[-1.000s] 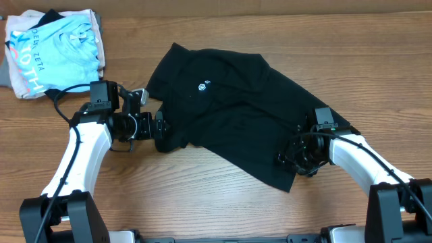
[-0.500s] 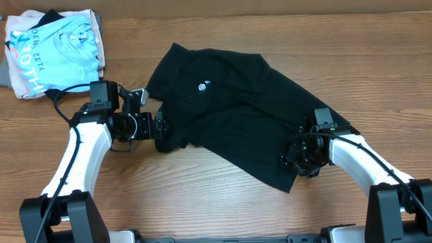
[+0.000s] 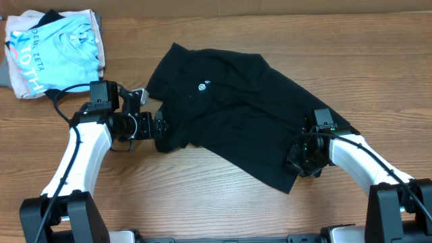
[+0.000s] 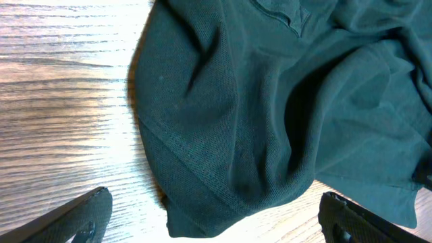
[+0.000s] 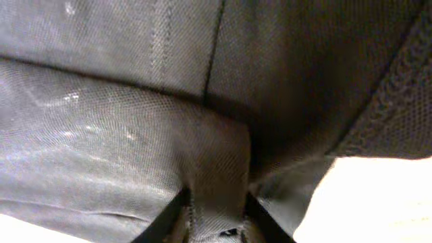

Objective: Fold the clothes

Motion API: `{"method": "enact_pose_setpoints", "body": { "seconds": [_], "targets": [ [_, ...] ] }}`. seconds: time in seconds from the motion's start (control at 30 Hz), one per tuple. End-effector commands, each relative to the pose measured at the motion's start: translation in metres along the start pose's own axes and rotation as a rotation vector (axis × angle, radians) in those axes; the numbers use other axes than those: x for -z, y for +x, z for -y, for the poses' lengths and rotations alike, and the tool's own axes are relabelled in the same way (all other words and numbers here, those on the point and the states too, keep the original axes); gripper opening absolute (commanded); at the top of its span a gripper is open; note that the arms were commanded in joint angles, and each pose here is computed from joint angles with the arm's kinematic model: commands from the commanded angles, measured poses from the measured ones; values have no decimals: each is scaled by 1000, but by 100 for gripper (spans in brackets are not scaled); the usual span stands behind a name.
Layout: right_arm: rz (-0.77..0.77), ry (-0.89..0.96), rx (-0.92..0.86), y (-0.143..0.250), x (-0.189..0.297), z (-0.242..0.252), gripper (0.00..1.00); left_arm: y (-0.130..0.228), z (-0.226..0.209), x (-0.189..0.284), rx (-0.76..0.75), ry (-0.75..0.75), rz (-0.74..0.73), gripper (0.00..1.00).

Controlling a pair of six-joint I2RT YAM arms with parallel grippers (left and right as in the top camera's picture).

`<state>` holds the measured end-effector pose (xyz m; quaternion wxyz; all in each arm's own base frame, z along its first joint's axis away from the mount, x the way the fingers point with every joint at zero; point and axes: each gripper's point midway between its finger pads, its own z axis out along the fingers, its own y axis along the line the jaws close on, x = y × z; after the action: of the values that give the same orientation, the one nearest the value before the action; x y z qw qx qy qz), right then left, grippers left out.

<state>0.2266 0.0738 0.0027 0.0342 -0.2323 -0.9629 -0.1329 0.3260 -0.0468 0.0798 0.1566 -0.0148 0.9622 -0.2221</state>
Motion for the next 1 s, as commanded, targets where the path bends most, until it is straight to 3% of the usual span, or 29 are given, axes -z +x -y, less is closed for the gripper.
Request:
{"method": "enact_pose_setpoints", "body": {
  "seconds": [0.0,0.47,0.77,0.97],
  "targets": [
    [14,7,-6,-3,0,1,20,-10,-3,4,12,-10,23,100],
    [-10,28,-32,-5,21,-6,4,-9,-9,4,14,-45,22,100],
    [-1,22,-29,-12,67,-27,4,-6,-12,5,21,-63,11,100],
    [113,31,-4,-18,118,-32,4,-1,-11,5,60,-59,-9,100]
  ]
}}
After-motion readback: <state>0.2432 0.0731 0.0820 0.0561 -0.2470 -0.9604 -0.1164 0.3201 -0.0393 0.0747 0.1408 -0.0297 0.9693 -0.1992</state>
